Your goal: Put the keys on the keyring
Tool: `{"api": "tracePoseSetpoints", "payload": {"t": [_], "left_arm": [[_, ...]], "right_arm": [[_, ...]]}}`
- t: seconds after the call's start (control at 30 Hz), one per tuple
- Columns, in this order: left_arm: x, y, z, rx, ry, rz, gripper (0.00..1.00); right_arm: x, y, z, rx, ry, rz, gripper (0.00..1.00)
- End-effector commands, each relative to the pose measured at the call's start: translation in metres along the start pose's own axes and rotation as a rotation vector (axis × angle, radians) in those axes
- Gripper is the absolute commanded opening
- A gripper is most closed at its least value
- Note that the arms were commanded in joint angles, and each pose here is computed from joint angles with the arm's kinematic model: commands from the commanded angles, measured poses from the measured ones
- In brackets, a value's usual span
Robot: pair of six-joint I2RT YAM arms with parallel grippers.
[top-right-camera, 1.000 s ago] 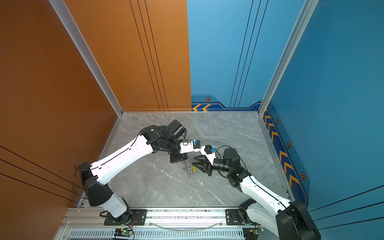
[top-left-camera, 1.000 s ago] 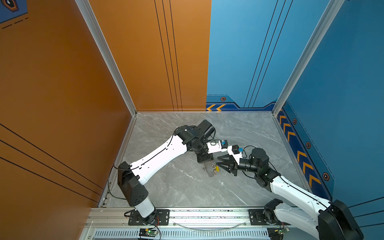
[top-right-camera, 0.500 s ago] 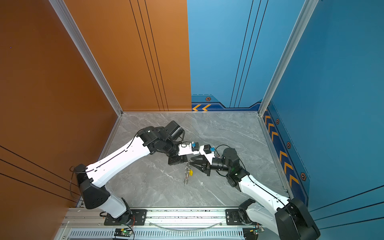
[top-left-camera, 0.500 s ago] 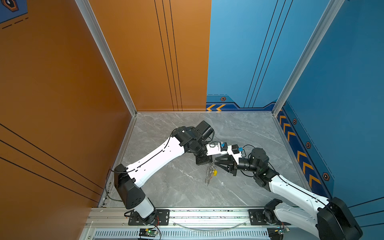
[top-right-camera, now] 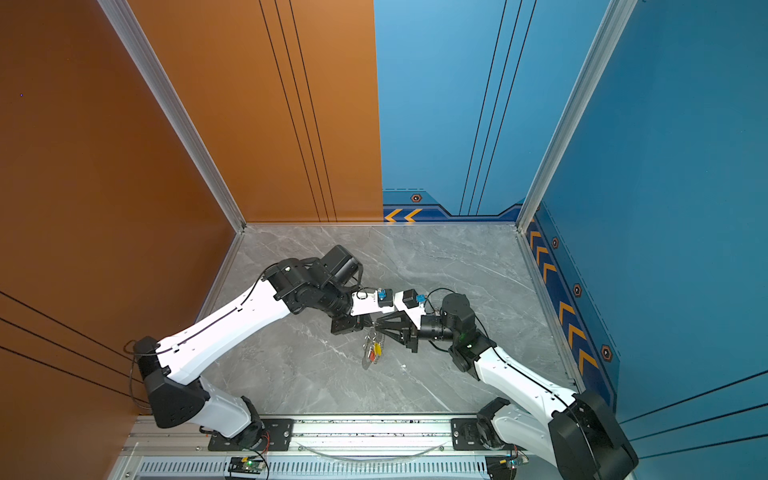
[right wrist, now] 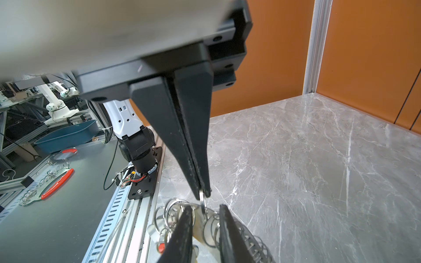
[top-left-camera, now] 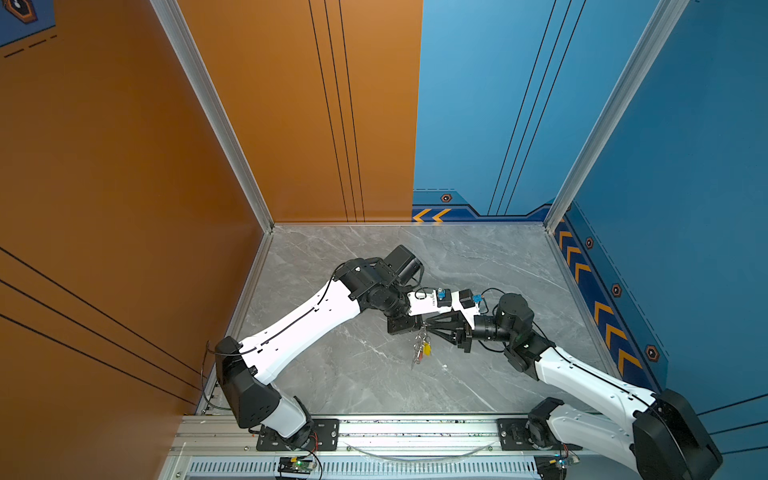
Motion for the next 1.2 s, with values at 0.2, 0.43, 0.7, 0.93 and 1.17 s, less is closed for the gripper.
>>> {"api": "tracePoseSetpoints", "payload": {"t": [0.2, 0.43, 0.7, 0.93, 1.17], "left_arm": [[-0.01, -0.0161, -0.0076, 0.063, -0.005, -0.096, 0.0], [-0.0131, -0.0165, -0.0064, 0.071, -0.038, -0.117, 0.0], [-0.0138, -0.016, -0.0046, 0.072, -0.063, -0.125, 0.0], [-0.0146, -0.0182, -0.0057, 0.069, -0.056, -0.139, 0.0], [-0.0146, -0.0187, -0.0041, 0.061, -0.062, -0.152, 0.0]], "right_arm": [[0.0066, -0.0028, 0.0056, -0.007, -0.038, 0.017, 0.18], [0.0079, -0.0015, 0.0043, -0.006, -0.033, 0.024, 0.16], [0.0072, -0.0029, 0.0056, -0.01, -0.035, 0.018, 0.11], [0.0082, -0.0045, 0.0069, -0.013, -0.041, 0.013, 0.05], [0.0068, -0.0053, 0.0003, -0.013, 0.015, 0.005, 0.0]]}}
Point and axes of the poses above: each gripper's point midway between its finger pads, its own x axis out along the fingers, its own z axis along the line the jaws close on, y = z × x, the point moved 4 cm from there along -x, back along the fingers, and after that the axes turned 2 degrees about x, right-handed, at the moved point
